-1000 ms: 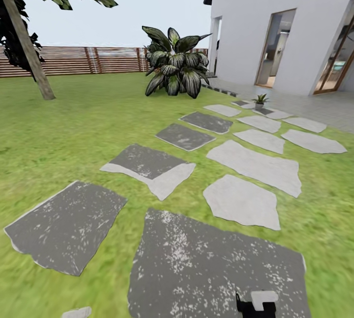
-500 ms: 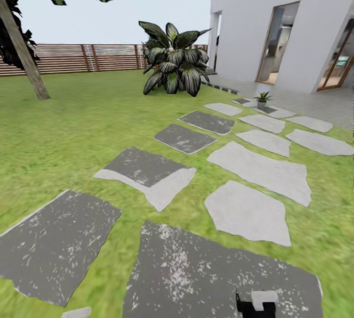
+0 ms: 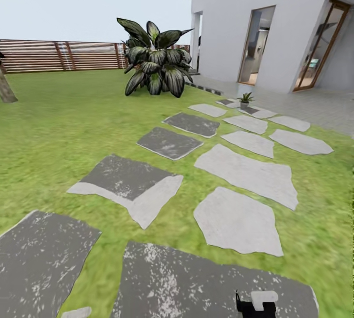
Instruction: Pick up the pesticide atomizer in the garden and spray insectifuge to fully cover both potted plants in the garden.
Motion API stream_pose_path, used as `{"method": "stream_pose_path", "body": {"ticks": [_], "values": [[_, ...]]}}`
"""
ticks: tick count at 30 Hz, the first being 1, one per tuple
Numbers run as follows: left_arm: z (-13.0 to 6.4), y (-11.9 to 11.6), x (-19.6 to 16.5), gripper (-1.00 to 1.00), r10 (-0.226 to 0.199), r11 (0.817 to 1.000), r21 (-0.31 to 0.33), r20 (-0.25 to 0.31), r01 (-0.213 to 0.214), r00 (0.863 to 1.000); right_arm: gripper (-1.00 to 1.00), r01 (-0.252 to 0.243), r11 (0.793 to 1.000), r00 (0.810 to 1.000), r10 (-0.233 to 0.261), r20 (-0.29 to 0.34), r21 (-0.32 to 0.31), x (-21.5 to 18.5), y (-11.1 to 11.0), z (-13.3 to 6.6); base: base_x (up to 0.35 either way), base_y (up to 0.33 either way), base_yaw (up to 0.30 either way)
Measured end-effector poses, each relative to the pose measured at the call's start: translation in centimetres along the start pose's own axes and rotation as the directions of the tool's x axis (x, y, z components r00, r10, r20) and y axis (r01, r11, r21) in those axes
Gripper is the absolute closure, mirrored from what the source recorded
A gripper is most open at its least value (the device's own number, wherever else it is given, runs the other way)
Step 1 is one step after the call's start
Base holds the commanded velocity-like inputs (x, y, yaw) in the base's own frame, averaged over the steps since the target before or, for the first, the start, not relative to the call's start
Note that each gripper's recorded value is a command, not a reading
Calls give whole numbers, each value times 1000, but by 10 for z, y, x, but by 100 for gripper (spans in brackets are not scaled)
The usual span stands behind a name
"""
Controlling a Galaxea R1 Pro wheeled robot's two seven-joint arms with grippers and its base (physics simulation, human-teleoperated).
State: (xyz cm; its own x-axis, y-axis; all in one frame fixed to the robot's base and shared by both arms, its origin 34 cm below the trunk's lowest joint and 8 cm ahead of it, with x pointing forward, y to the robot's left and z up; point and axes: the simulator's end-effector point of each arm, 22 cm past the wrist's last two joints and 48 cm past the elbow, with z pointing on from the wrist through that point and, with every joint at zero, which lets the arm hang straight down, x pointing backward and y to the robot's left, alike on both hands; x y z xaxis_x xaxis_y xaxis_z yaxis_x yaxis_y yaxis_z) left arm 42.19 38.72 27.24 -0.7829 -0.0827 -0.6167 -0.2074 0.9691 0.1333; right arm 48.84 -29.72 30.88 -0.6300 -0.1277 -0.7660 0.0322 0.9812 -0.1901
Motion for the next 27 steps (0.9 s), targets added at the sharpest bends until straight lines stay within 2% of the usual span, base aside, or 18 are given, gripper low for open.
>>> {"method": "stream_pose_path", "body": {"ticks": [27], "values": [[0, 0, 0, 100, 0, 1000, 0, 0, 0, 1000, -100, 0, 1000, 1000, 0, 0, 0, 0, 0, 0, 337, 0, -233]]}}
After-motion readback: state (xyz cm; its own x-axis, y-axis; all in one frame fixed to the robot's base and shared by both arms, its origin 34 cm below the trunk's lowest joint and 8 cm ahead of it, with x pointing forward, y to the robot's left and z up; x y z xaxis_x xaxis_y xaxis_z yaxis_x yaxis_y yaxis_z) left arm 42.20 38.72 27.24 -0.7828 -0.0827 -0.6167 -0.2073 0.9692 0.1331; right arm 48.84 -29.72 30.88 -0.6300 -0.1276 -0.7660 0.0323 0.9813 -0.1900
